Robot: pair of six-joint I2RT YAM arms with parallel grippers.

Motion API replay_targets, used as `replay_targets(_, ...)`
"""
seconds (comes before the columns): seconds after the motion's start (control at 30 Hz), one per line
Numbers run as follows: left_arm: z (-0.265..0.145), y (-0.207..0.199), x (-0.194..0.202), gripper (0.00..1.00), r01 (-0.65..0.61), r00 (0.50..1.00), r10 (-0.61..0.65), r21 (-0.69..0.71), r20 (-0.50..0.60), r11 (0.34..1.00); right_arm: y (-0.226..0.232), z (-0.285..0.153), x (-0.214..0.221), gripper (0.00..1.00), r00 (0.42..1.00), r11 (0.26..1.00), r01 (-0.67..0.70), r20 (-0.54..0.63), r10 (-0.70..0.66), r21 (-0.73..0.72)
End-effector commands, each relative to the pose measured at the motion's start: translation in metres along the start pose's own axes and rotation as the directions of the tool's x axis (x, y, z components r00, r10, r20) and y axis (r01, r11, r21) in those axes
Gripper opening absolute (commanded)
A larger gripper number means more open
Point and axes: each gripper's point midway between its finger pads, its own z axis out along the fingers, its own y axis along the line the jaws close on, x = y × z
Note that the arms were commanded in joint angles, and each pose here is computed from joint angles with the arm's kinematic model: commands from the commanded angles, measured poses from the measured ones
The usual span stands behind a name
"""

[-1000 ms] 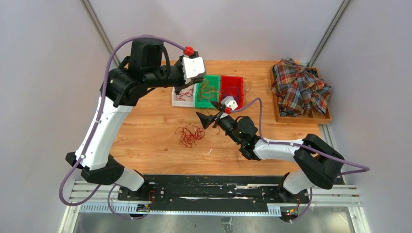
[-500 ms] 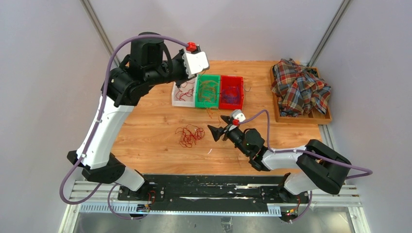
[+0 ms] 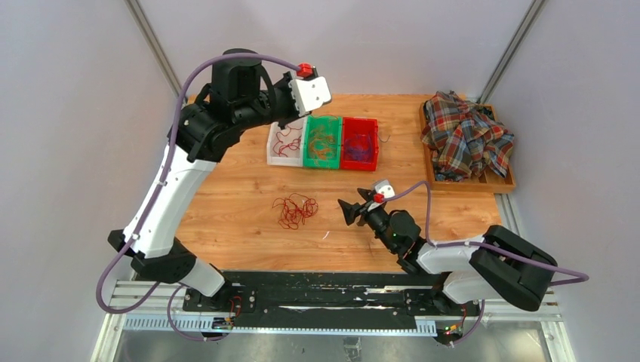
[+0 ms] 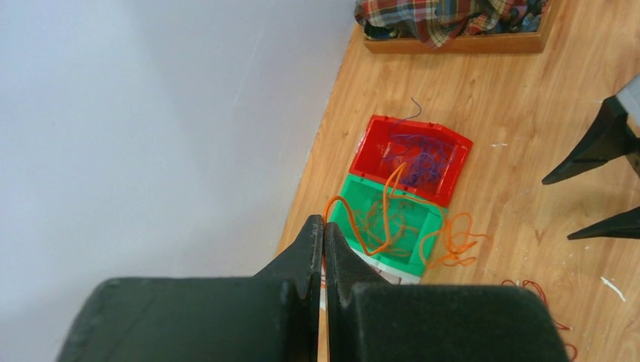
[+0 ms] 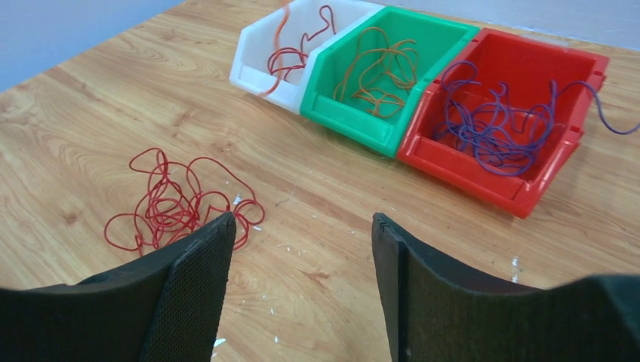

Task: Untangle the cables

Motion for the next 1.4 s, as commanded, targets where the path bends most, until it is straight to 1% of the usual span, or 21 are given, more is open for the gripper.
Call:
replay_targets(0.0,0.022,0.009,0.011,0.00,-0.025,1.000,0.024,-0.047,-0.021,0.999,-0.017,-0.008,-0.008,0.69,0.999,0.996,0.027,0.030,-0.030,0.085)
replay_targets(0.1,0.042,0.014,0.032,0.00,-0.052,0.996,0.046,-0.089,-0.071,0.995,-0.031,-0.016,-0.006,0.74,0.999,0.987,0.007,0.043,-0.014,0.158)
replay_targets(0.17,0.058,0.020,0.048,0.00,-0.062,0.992,0.048,-0.123,-0.113,0.990,-0.035,-0.019,-0.005,0.76,0.999,0.985,-0.003,0.054,-0.006,0.173)
replay_targets(0.27,0.079,0.027,0.070,0.00,-0.076,0.982,0.048,-0.148,-0.182,0.986,-0.037,-0.021,-0.005,0.77,0.998,0.983,-0.017,0.069,0.004,0.180)
replay_targets(0.43,0.109,0.044,0.101,0.00,-0.106,0.967,0.053,-0.204,-0.248,0.973,-0.045,-0.025,-0.004,0.77,0.996,0.974,-0.038,0.082,0.019,0.225)
replay_targets(0.57,0.124,0.059,0.121,0.00,-0.137,0.958,0.068,-0.236,-0.279,0.962,-0.045,-0.025,-0.003,0.77,0.996,0.974,-0.038,0.083,0.020,0.225)
replay_targets(0.7,0.136,0.064,0.138,0.00,-0.176,0.944,0.096,-0.236,-0.316,0.956,-0.046,-0.025,-0.003,0.77,0.996,0.973,-0.039,0.086,0.020,0.229)
replay_targets(0.8,0.143,0.066,0.146,0.00,-0.184,0.941,0.100,-0.239,-0.325,0.953,-0.047,-0.024,-0.003,0.78,0.996,0.972,-0.040,0.088,0.021,0.230)
replay_targets(1.0,0.162,0.056,0.163,0.00,-0.165,0.940,0.086,-0.218,-0.330,0.962,-0.046,-0.024,-0.003,0.78,0.996,0.972,-0.042,0.090,0.021,0.230)
replay_targets(1.37,0.192,0.003,0.228,0.00,-0.078,0.906,0.025,-0.107,-0.423,0.991,-0.050,-0.026,-0.002,0.78,0.995,0.969,-0.053,0.097,0.030,0.241)
